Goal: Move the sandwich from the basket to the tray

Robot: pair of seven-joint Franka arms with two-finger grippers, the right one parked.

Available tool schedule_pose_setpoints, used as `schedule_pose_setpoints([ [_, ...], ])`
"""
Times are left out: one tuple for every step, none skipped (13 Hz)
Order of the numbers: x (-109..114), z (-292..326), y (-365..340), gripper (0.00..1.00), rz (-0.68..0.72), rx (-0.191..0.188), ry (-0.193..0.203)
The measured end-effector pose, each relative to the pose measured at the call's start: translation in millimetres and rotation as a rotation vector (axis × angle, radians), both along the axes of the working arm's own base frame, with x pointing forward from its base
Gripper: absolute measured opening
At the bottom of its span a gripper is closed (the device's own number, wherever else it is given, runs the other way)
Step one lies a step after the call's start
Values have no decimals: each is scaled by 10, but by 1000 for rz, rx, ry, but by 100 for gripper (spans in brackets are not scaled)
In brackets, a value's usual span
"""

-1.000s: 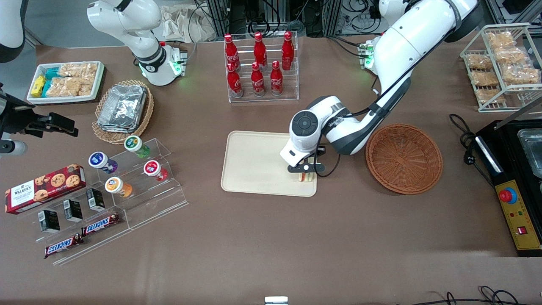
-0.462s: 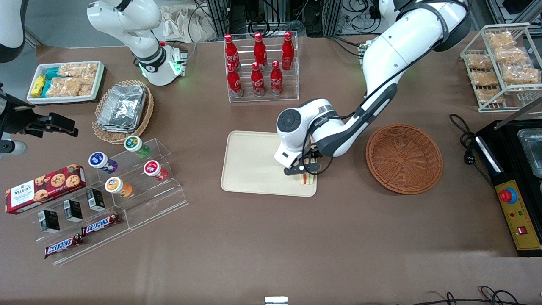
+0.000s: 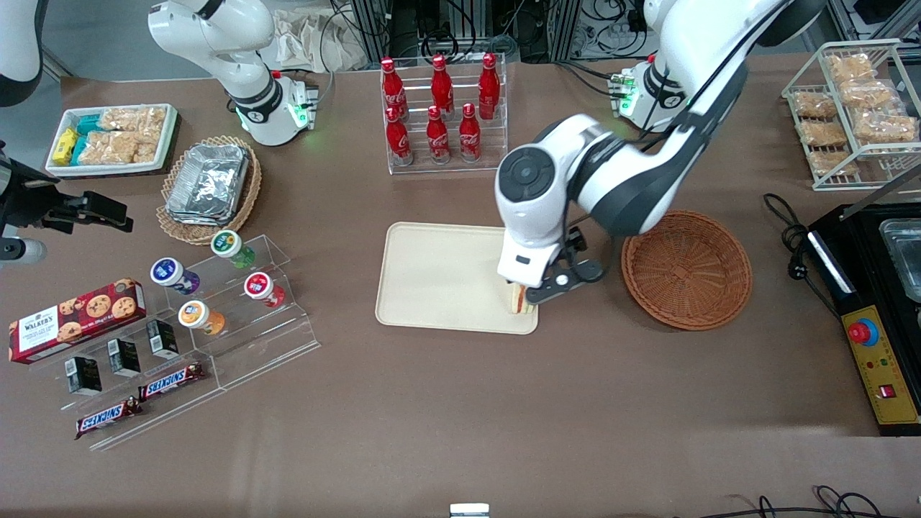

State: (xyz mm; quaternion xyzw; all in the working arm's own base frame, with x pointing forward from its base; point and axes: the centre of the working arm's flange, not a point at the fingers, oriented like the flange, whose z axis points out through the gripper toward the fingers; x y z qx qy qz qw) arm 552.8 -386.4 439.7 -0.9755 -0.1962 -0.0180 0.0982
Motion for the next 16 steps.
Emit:
schedule_pose_setpoints([
  [3,165,77,100,10,-3,-6],
  [25,344,186,100,8,-17,1],
  [66,564,366,100,1,-37,26],
  [132,818,639,100,-10,-60,55],
  [213,1090,975,100,-28,-99,69],
  [267,1351,1347,100,-48,-141,71],
  [288,1546,1691,100,-73,-166,67],
  [285,1651,1963,100,-109,-173,62],
  [281,1667,2179,100,-150,-173,58],
  [288,1633,2370,100,-186,-188,47],
  [291,1584,2586,100,-216,-210,38],
  [272,1526,2836,100,-250,-221,41],
  [236,1469,3068,100,-290,-225,51],
  [204,1429,3277,100,-322,-227,60],
  [187,1410,3471,100,-336,-227,63],
  [188,1409,3610,100,-333,-227,61],
])
